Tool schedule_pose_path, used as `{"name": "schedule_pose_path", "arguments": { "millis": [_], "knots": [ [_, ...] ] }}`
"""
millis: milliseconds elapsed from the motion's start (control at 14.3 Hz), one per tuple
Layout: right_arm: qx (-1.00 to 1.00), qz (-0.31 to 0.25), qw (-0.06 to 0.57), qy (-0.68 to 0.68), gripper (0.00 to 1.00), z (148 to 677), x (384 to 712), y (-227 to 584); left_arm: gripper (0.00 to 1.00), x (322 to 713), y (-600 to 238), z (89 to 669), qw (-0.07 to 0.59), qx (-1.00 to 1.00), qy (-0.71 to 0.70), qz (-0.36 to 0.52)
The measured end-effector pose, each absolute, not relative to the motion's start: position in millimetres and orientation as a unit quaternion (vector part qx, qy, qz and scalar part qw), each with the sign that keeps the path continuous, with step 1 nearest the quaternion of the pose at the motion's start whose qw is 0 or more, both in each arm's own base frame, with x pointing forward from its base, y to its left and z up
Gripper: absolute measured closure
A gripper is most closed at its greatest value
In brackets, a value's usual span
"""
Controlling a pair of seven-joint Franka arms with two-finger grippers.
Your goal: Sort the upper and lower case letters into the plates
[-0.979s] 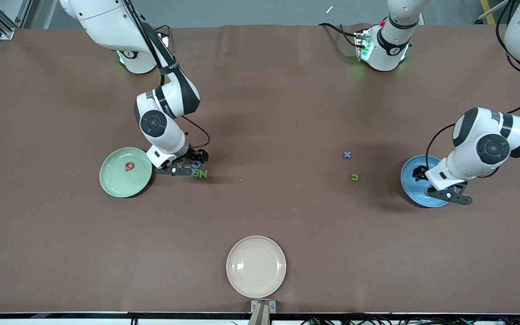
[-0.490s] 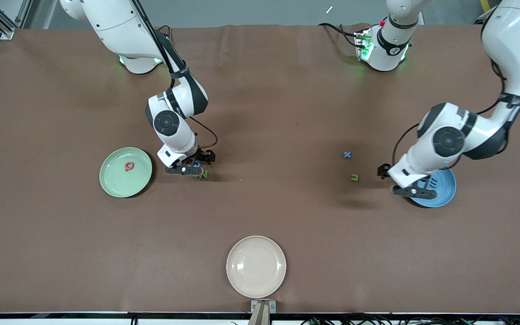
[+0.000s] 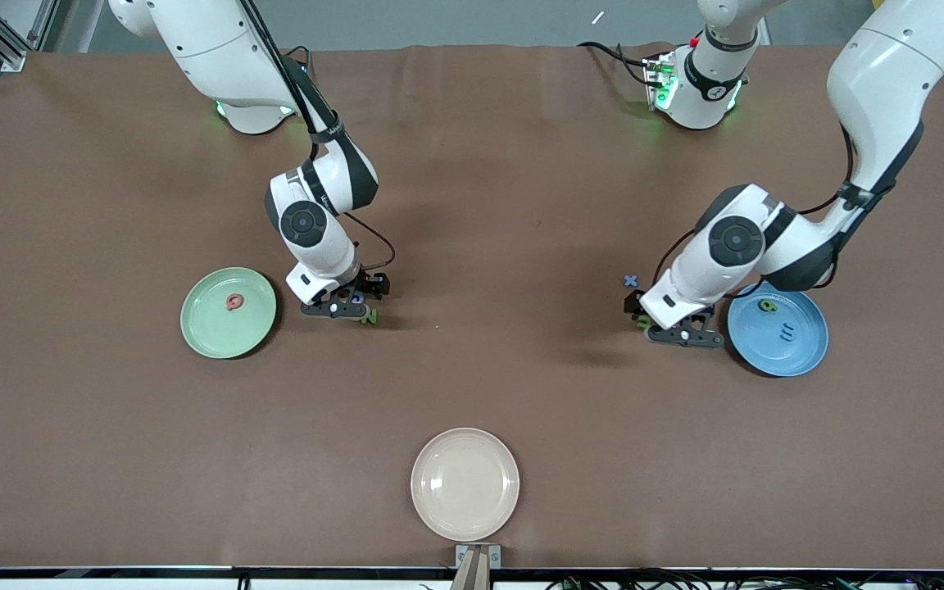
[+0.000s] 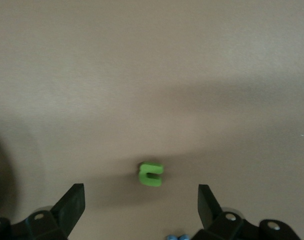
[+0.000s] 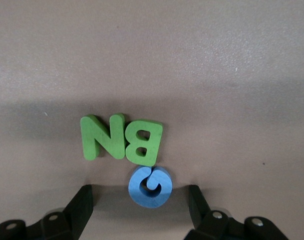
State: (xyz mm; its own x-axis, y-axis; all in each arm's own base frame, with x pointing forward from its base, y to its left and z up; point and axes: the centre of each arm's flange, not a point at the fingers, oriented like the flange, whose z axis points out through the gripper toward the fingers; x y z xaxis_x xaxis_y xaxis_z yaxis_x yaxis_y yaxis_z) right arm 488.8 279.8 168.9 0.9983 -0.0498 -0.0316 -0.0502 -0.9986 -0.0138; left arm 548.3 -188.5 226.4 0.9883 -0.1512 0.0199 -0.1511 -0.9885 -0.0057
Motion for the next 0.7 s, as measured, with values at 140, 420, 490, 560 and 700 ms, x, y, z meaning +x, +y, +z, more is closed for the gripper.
{"name": "schedule_pose_path", "arguments": {
  "millis": [140, 420, 490, 560, 700],
  "knots": [
    [-1.000, 0.008, 0.006, 0.016, 0.18, 170, 490, 281, 0.00, 539, -192, 212, -0.001, -0.997, 0.081, -0.013],
    [-1.000, 0.000, 0.004, 0.007, 0.25, 171, 490, 282, 0.13, 530, -187, 189, -0.002, -0.996, 0.090, -0.003],
    [-1.000, -0.002, 0.005, 0.007, 0.29, 172, 491, 282, 0.20, 531, -183, 185, -0.002, -0.996, 0.088, -0.002],
    [-1.000, -0.002, 0.005, 0.006, 0.30, 172, 491, 282, 0.20, 532, -181, 183, -0.006, -0.996, 0.087, -0.005],
    [-1.000, -0.004, 0.005, 0.007, 0.44, 174, 492, 282, 0.31, 534, -178, 180, -0.012, -0.996, 0.085, -0.010]
  ]
}}
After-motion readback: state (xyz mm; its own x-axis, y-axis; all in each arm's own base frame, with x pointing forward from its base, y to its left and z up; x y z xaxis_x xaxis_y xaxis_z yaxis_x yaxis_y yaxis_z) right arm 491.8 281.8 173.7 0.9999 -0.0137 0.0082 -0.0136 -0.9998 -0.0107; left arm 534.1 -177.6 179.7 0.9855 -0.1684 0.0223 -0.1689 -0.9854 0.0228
